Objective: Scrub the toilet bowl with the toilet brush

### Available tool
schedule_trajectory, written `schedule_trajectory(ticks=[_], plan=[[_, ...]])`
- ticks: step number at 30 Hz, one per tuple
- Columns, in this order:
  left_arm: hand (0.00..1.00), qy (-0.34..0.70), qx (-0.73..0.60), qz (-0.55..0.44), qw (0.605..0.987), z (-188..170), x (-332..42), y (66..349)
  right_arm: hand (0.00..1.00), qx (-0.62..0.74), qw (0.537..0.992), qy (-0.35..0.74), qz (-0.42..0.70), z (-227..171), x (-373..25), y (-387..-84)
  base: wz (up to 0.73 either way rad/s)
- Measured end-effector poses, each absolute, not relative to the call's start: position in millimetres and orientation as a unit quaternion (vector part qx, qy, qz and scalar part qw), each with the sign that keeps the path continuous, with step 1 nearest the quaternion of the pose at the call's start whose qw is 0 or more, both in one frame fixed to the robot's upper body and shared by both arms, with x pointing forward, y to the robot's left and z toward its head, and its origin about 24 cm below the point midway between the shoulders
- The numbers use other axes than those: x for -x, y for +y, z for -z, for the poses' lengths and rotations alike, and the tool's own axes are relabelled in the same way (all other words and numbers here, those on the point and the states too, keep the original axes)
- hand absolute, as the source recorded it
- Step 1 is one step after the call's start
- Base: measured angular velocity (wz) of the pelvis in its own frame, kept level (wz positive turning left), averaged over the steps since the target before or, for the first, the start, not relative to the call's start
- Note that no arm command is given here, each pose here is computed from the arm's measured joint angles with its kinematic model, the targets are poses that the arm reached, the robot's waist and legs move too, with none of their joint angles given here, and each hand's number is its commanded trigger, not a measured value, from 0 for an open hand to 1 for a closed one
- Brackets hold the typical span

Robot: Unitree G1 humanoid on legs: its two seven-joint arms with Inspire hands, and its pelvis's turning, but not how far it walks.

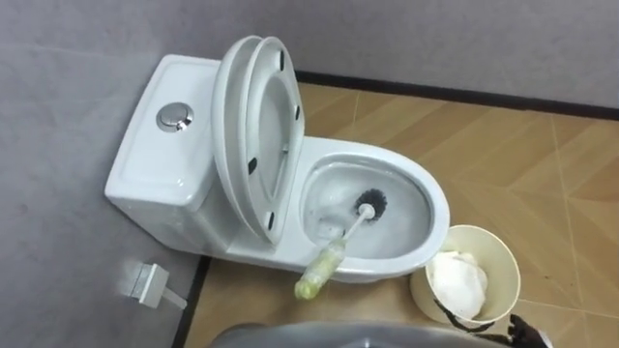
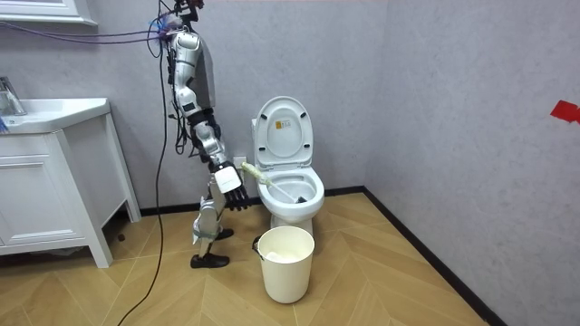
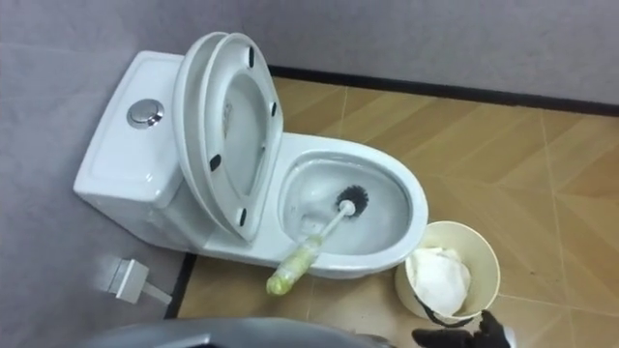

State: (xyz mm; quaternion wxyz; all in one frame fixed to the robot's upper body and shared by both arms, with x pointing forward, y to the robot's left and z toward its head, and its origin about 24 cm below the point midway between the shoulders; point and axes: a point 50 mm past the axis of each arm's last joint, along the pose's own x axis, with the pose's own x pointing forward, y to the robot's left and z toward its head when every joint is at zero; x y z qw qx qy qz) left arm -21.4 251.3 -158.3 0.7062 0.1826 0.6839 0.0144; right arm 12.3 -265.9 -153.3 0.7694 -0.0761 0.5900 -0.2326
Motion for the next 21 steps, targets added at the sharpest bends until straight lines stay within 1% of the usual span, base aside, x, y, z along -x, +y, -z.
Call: schedule_trajectory(ticks=[4,8,15,21], plan=[[0.00,0.690,-0.175,-0.012,0.702,160,22,245,0.00,0.076,0.744,0.624,0.226,158,5,-261,-0.15],[0.00,0.699,-0.174,-0.014,0.693,161,25,245,0.00,0.094,0.705,0.676,0.195,162,28,-258,-0.16],[0.00,0.687,-0.188,-0.008,0.702,162,2,246,0.00,0.109,0.658,0.735,0.123,165,51,-247,-0.10],[0.00,0.674,-0.200,0.013,0.711,164,-18,240,0.00,0.116,0.639,0.756,0.086,167,55,-239,-0.18]])
